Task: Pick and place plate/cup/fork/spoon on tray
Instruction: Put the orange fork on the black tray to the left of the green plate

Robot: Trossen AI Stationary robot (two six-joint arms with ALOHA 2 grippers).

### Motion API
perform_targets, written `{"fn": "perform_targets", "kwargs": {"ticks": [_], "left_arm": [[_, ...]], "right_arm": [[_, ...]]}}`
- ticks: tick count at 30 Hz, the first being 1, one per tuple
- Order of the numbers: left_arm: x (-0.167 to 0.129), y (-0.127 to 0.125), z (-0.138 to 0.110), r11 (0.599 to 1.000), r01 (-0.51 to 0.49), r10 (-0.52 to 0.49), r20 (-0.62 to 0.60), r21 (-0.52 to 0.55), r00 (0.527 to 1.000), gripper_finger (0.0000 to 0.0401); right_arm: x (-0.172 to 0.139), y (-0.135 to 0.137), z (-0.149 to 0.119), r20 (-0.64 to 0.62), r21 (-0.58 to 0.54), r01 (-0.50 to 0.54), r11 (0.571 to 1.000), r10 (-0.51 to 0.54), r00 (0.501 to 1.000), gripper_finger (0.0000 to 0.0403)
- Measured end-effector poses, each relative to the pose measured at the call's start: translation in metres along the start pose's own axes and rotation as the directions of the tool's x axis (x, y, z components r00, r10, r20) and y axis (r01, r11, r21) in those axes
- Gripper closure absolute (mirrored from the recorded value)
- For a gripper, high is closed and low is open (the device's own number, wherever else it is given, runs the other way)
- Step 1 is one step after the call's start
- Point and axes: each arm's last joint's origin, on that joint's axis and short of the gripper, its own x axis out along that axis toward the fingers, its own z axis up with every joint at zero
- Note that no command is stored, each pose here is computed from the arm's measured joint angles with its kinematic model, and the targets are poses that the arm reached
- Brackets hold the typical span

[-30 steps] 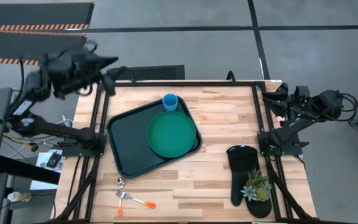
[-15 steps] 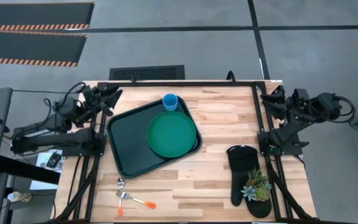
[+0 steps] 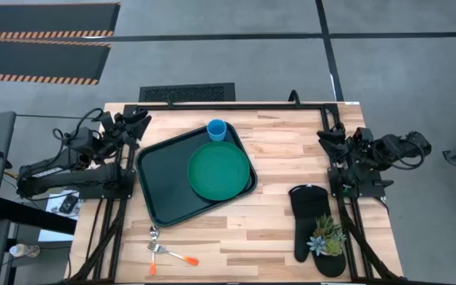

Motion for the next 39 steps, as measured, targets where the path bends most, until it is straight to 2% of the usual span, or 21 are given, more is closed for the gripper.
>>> {"fn": "perform_targets", "kwargs": {"ticks": [7,10,13,17,19,22,26,30,35,39], "left_arm": [[0.000,0.000,0.000,0.986,-0.001,0.002,0.001,-0.165,1.000,0.0181],[0.000,0.000,0.000,0.973,-0.011,0.012,0.005,-0.231,1.000,0.0181],[0.000,0.001,-0.001,0.979,-0.015,0.014,-0.004,-0.205,1.000,0.0181],[0.001,0.001,-0.004,0.981,-0.028,0.022,-0.031,-0.191,0.999,0.0181],[0.002,0.001,-0.005,0.983,-0.011,0.002,-0.047,-0.183,0.999,0.0181],[0.006,-0.001,-0.008,0.987,0.009,-0.024,-0.091,-0.159,0.996,0.0181],[0.013,-0.002,-0.014,0.992,0.021,-0.038,-0.140,-0.123,0.989,0.0181],[0.021,-0.006,-0.020,0.993,0.064,-0.082,-0.182,-0.099,0.980,0.0181],[0.025,-0.012,-0.015,0.987,0.145,-0.153,-0.136,-0.069,0.979,0.0181],[0.018,-0.012,-0.008,0.982,0.180,-0.184,-0.093,-0.055,0.978,0.0181]], "right_arm": [[0.001,-0.004,0.003,0.043,-0.004,0.064,0.998,-0.064,0.997,0.0237],[0.002,-0.006,0.005,0.066,0.090,0.092,0.992,-0.098,0.993,0.0237],[0.002,-0.007,0.004,0.064,0.079,0.095,0.992,-0.101,0.993,0.0237],[0.003,-0.006,0.002,0.037,0.097,0.022,0.995,-0.026,0.999,0.0237],[0.004,-0.006,-0.005,-0.023,0.152,-0.003,0.988,0.006,1.000,0.0237],[0.011,-0.005,-0.021,-0.136,0.216,0.027,0.976,0.002,0.991,0.0237],[0.026,-0.001,-0.038,-0.202,0.215,0.023,0.976,0.021,0.979,0.0237],[0.042,0.003,-0.047,-0.177,0.222,-0.042,0.974,0.083,0.981,0.0237],[0.057,0.006,-0.046,-0.078,0.278,-0.237,0.931,0.267,0.960,0.0237],[0.059,-0.001,-0.039,-0.038,0.249,-0.259,0.933,0.276,0.960,0.0237]]}}
